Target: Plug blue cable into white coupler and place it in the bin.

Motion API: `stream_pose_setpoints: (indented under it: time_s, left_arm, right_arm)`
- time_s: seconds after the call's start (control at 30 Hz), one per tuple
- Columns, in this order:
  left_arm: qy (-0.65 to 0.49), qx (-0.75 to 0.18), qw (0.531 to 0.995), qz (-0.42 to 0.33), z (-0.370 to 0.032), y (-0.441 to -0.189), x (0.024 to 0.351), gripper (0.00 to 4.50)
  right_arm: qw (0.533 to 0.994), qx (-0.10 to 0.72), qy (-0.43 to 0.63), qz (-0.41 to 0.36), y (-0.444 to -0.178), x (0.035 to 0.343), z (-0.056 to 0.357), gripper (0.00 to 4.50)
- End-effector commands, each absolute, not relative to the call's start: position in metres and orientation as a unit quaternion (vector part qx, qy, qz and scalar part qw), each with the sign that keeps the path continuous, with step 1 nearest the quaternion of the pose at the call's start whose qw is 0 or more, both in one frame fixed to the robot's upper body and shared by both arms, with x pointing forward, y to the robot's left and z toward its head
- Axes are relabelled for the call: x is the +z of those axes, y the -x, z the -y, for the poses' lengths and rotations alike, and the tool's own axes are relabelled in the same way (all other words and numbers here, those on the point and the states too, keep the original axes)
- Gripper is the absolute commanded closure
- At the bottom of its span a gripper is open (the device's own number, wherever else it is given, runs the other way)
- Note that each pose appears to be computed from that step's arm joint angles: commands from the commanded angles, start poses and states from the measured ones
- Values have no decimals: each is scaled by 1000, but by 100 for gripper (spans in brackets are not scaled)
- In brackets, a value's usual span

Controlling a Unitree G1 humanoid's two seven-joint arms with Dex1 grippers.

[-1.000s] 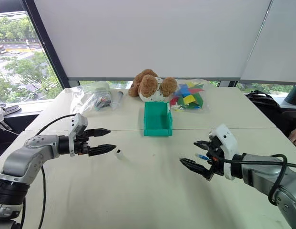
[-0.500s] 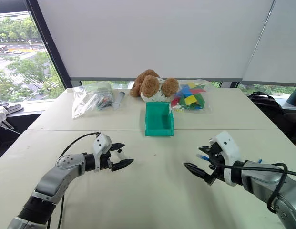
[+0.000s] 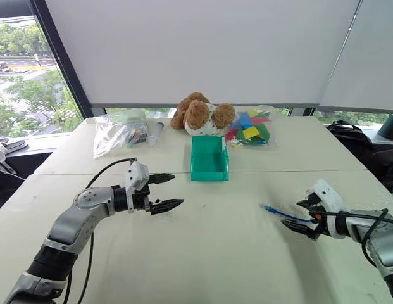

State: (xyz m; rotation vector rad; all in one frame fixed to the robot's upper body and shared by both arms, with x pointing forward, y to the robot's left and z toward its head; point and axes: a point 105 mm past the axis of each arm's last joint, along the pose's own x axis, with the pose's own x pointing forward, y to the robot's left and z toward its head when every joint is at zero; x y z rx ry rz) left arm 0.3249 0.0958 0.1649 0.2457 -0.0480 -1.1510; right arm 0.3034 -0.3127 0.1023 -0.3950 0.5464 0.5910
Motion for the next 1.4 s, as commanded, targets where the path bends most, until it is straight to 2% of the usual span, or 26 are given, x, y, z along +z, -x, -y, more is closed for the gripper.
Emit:
stream_pose_setpoints:
  time_s: [0.03,0.1,0.33,0.47,0.7,0.8,0.9,1.07,1.13,1.2,1.4]
  left_arm:
    - [-124,-549,825,48,-93,-323,178,0]
    - [-124,-548,826,50,-93,-323,179,0]
    - [-128,-538,831,56,-97,-327,184,0]
    - [-129,-533,834,57,-102,-332,189,0]
    - [-120,-570,812,32,-106,-327,195,0]
    - [-124,-593,795,17,-105,-321,191,0]
    - [-137,-620,773,8,-101,-312,187,0]
    - [-178,-647,741,-1,-98,-303,173,0]
    - [-199,-659,726,-4,-97,-300,165,0]
    - [-211,-673,709,-6,-94,-297,159,0]
    - [-236,-710,663,-23,-91,-291,138,0]
  right_arm:
    - [884,312,202,-283,-303,95,319,27]
    - [882,314,203,-288,-305,90,321,91]
    - [872,336,201,-293,-309,84,316,449]
    - [867,373,212,-256,-315,103,287,449]
    - [780,545,249,-178,-298,135,166,449]
    - [750,588,248,-172,-294,132,129,449]
    - [720,612,272,-184,-299,115,106,449]
    - [692,607,317,-227,-313,87,99,449]
    - [690,605,321,-235,-318,83,100,395]
    - [689,604,327,-233,-321,85,101,317]
    - [717,595,314,-183,-318,123,101,6]
